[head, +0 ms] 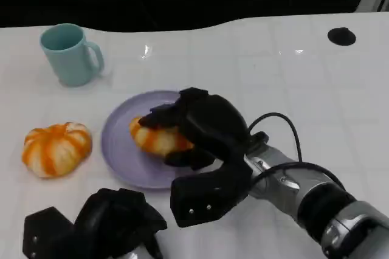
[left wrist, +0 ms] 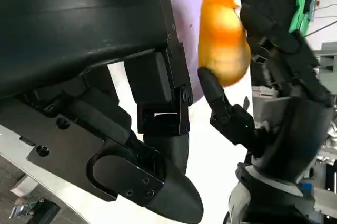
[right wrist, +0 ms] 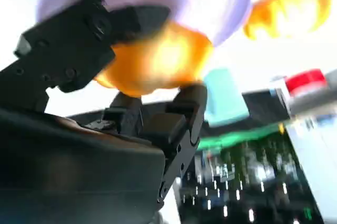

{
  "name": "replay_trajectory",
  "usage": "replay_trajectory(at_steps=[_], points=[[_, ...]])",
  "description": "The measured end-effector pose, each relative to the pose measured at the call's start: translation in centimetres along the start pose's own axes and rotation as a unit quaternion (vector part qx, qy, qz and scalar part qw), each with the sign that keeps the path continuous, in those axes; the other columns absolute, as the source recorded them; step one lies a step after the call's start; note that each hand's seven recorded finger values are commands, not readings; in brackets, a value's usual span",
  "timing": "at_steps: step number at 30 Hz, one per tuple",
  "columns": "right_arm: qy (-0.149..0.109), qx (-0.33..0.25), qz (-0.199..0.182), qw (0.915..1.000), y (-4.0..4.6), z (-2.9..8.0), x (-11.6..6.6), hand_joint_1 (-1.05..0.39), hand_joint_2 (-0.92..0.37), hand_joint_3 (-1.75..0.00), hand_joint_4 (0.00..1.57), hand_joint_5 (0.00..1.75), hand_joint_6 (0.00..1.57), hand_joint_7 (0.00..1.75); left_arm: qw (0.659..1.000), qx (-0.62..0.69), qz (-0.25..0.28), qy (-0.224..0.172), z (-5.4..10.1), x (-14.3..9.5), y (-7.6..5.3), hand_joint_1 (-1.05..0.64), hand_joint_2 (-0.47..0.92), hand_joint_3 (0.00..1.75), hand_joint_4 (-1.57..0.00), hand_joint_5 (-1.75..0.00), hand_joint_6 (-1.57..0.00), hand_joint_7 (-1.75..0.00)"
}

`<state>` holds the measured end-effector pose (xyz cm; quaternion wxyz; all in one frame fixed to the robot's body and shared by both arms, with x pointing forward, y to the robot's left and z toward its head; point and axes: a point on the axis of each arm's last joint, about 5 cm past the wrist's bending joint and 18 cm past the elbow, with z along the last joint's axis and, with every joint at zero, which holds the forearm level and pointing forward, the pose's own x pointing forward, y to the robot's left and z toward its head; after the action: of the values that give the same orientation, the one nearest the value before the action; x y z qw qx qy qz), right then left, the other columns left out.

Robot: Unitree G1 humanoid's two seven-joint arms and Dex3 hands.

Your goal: Grasp the bread from the table and place it into the plate.

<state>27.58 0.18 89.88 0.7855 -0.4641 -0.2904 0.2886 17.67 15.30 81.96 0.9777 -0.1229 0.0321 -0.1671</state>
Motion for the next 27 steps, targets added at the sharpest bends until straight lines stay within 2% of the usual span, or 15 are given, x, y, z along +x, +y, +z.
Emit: replay_trajectory(at_steps=[2,6,14,27], points=[[-0.003,0.0,0.016,0.9999,-0.33,0.0,0.1,-0.77,-0.92,-0.33,0.0,0.35,0.26,0.0,1.0,0.0,0.0,0.0,0.0,0.0,0.0,-1.05,0.79,0.01,-1.5,-0.92,-1.57,-0.47],[-0.015,0.004,0.022,0.9996,-1.09,0.2,0.3,-0.81,-0.92,-0.34,0.01,0.38,0.25,0.01,1.0,0.0,0.0,-0.001,0.0,0.0,0.0,-1.05,0.8,0.01,-1.5,-0.92,-1.57,-0.46],[-0.033,0.021,0.019,0.9991,-1.6,0.4,-0.8,-0.79,-0.92,-0.33,0.03,0.49,0.28,0.02,1.0,0.007,-0.003,-0.001,-0.1,-0.1,-0.1,-1.05,0.81,0.01,-1.5,-0.93,-1.57,-0.47],[-0.053,0.065,-0.058,0.9948,-1.71,-0.8,-4.1,-0.56,-0.92,-0.18,0.3,0.64,0.53,0.12,1.0,0.009,-0.002,-0.003,0.0,-0.1,-0.1,-1.05,0.8,0.01,-1.48,-0.93,-1.57,-0.48]])
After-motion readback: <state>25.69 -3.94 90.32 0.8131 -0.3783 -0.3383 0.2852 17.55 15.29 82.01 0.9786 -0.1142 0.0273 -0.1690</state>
